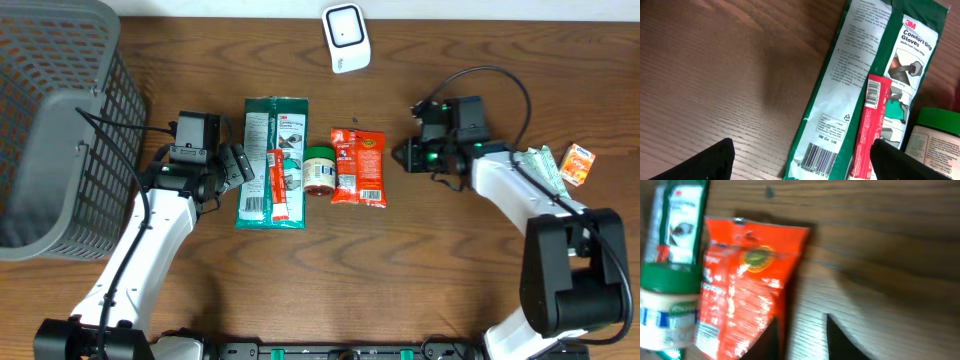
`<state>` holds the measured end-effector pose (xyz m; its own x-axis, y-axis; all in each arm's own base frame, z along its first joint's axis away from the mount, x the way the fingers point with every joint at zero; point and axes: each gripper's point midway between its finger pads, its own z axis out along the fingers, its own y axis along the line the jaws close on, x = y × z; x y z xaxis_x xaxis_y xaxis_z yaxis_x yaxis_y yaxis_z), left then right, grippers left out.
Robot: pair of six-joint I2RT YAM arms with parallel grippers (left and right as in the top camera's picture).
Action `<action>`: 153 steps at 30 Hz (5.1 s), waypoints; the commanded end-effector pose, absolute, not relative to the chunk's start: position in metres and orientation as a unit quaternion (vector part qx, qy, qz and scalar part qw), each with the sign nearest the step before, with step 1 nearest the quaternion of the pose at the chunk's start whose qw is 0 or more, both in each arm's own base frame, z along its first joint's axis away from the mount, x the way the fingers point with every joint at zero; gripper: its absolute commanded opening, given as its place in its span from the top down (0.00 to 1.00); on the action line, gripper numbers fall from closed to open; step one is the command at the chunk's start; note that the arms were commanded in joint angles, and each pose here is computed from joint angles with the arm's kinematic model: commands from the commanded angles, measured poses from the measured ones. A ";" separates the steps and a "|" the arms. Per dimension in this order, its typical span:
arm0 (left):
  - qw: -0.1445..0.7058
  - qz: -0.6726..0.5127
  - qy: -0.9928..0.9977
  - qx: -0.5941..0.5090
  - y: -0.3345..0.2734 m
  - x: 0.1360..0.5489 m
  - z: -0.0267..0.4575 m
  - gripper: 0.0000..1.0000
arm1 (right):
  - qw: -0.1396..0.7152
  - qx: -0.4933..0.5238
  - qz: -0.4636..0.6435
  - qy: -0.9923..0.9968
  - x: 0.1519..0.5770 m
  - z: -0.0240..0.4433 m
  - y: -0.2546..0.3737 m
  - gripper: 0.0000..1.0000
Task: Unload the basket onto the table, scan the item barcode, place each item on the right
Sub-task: 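Move the right gripper left over the red Hacks candy bag, then grasp the red Hacks bag and drag it rightward with the right gripper, then swing the left gripper over to the Hacks bag's left side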
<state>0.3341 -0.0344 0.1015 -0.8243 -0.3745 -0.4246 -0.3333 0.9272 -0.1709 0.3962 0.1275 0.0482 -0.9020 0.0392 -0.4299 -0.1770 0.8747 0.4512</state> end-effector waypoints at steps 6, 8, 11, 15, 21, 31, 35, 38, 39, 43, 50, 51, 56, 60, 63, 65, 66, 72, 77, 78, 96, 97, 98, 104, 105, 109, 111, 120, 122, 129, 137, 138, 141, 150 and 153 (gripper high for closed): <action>0.244 -0.037 0.951 -0.185 -0.030 0.339 0.109 0.13 | 0.218 -0.038 0.254 0.941 0.394 0.053 0.126 0.41; 0.243 -0.037 0.952 -0.185 -0.030 0.339 0.109 0.13 | 0.221 -0.054 0.260 0.939 0.393 0.054 0.139 0.40; 0.243 -0.037 0.952 -0.185 -0.030 0.339 0.109 0.13 | 0.223 -0.075 0.265 0.935 0.390 0.055 0.156 0.38; 0.243 -0.037 0.952 -0.185 -0.030 0.339 0.109 0.13 | 0.226 -0.100 0.267 0.931 0.386 0.056 0.176 0.39; 0.243 -0.037 0.952 -0.185 -0.030 0.339 0.109 0.13 | 0.223 -0.111 0.246 0.937 0.385 0.043 0.186 0.39; 0.243 -0.037 0.952 -0.185 -0.030 0.339 0.109 0.13 | 0.203 -0.099 0.239 0.944 0.388 0.010 0.185 0.41; 0.243 -0.037 0.952 -0.185 -0.030 0.339 0.109 0.13 | 0.195 -0.088 0.239 0.947 0.388 0.000 0.185 0.48; 0.243 -0.037 0.952 -0.185 -0.030 0.339 0.109 0.13 | 0.193 -0.086 0.239 0.948 0.388 -0.002 0.184 0.67; 0.243 -0.037 0.952 -0.185 -0.030 0.339 0.109 0.13 | 0.196 -0.085 0.239 0.947 0.389 -0.001 0.184 0.72; 0.243 -0.037 0.952 -0.185 -0.030 0.339 0.109 0.13 | 0.205 -0.072 0.237 0.947 0.395 0.009 0.172 0.90; 0.243 -0.037 0.952 -0.185 -0.030 0.339 0.109 0.13 | 0.210 -0.023 0.225 0.951 0.400 0.026 0.129 0.99; 0.243 -0.037 0.952 -0.185 -0.030 0.339 0.109 0.13 | 0.210 -0.015 0.222 0.952 0.400 0.027 0.121 0.99; 0.244 -0.037 0.951 -0.185 -0.030 0.339 0.109 0.13 | 0.206 0.023 0.206 0.956 0.400 0.030 0.078 0.99; 0.243 -0.037 0.952 -0.185 -0.030 0.339 0.109 0.13 | 0.200 0.053 0.205 0.957 0.397 0.031 0.056 0.99; 0.243 -0.037 0.952 -0.185 -0.030 0.339 0.109 0.13 | 0.198 0.060 0.226 0.952 0.394 0.038 0.053 0.96; 0.243 -0.037 0.952 -0.185 -0.030 0.339 0.109 0.13 | 0.198 0.060 0.238 0.949 0.393 0.044 0.055 0.93; 0.244 -0.037 0.951 -0.185 -0.030 0.339 0.109 0.13 | 0.198 0.059 0.242 0.948 0.392 0.047 0.056 0.89; 0.243 -0.037 0.952 -0.185 -0.030 0.339 0.109 0.13 | 0.210 0.056 0.242 0.946 0.384 0.072 0.057 0.56; 0.243 -0.037 0.952 -0.185 -0.030 0.339 0.109 0.13 | 0.230 0.043 0.244 0.941 0.378 0.098 0.063 0.73; 0.243 -0.037 0.952 -0.185 -0.030 0.339 0.109 0.13 | 0.232 0.038 0.245 0.941 0.377 0.100 0.066 0.75; 0.243 -0.037 0.952 -0.185 -0.030 0.339 0.109 0.13 | 0.151 -0.049 0.119 0.980 0.357 0.021 0.119 0.78; 0.243 -0.037 0.952 -0.185 -0.030 0.339 0.109 0.13 | 0.148 -0.051 0.119 0.980 0.357 0.015 0.121 0.79; 0.243 -0.037 0.952 -0.185 -0.030 0.339 0.109 0.13 | 0.146 -0.051 0.120 0.981 0.358 0.012 0.123 0.78; 0.244 -0.037 0.951 -0.185 -0.030 0.339 0.109 0.13 | 0.155 -0.077 0.165 0.971 0.362 0.024 0.135 0.82; 0.243 -0.037 0.952 -0.185 -0.030 0.339 0.109 0.13 | 0.160 -0.087 0.172 0.968 0.362 0.031 0.137 0.81; 0.243 -0.037 0.952 -0.185 -0.030 0.339 0.109 0.13 | 0.196 -0.094 0.175 0.960 0.365 0.068 0.125 0.77; 0.243 -0.037 0.952 -0.185 -0.030 0.339 0.109 0.13 | 0.214 -0.081 0.159 0.960 0.368 0.081 0.112 0.75; 0.243 -0.037 0.952 -0.185 -0.030 0.339 0.109 0.13 | 0.213 -0.020 0.094 0.972 0.376 0.069 0.057 0.72; 0.243 -0.037 0.952 -0.185 -0.030 0.339 0.109 0.13 | 0.208 -0.011 0.092 0.974 0.376 0.064 0.050 0.70; 0.244 -0.037 0.951 -0.185 -0.030 0.339 0.109 0.13 | 0.199 0.000 0.091 0.976 0.373 0.060 0.043 0.64; 0.268 -0.045 0.945 -0.184 -0.032 0.350 0.116 0.13 | 0.197 0.000 0.091 0.976 0.372 0.060 0.043 0.56; 0.277 -0.049 0.942 -0.184 -0.033 0.354 0.118 0.13 | 0.196 0.000 0.091 0.976 0.372 0.060 0.043 0.54; 0.270 -0.093 0.943 -0.171 -0.049 0.354 0.121 0.13 | 0.193 0.001 0.090 0.977 0.370 0.059 0.042 0.44; 0.256 -0.248 0.933 -0.050 -0.141 0.348 0.148 0.91 | 0.187 0.039 0.112 0.975 0.369 0.060 0.035 0.28; 0.259 -0.258 0.930 -0.028 -0.161 0.349 0.168 0.92 | 0.184 0.048 0.146 0.971 0.368 0.062 0.035 0.24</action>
<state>0.3431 -0.1320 0.1299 -0.8754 -0.2391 -0.4201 -0.0261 0.8913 -0.4527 0.3701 0.0348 0.0631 -0.9233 0.1003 -0.3706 0.0181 0.9756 0.2189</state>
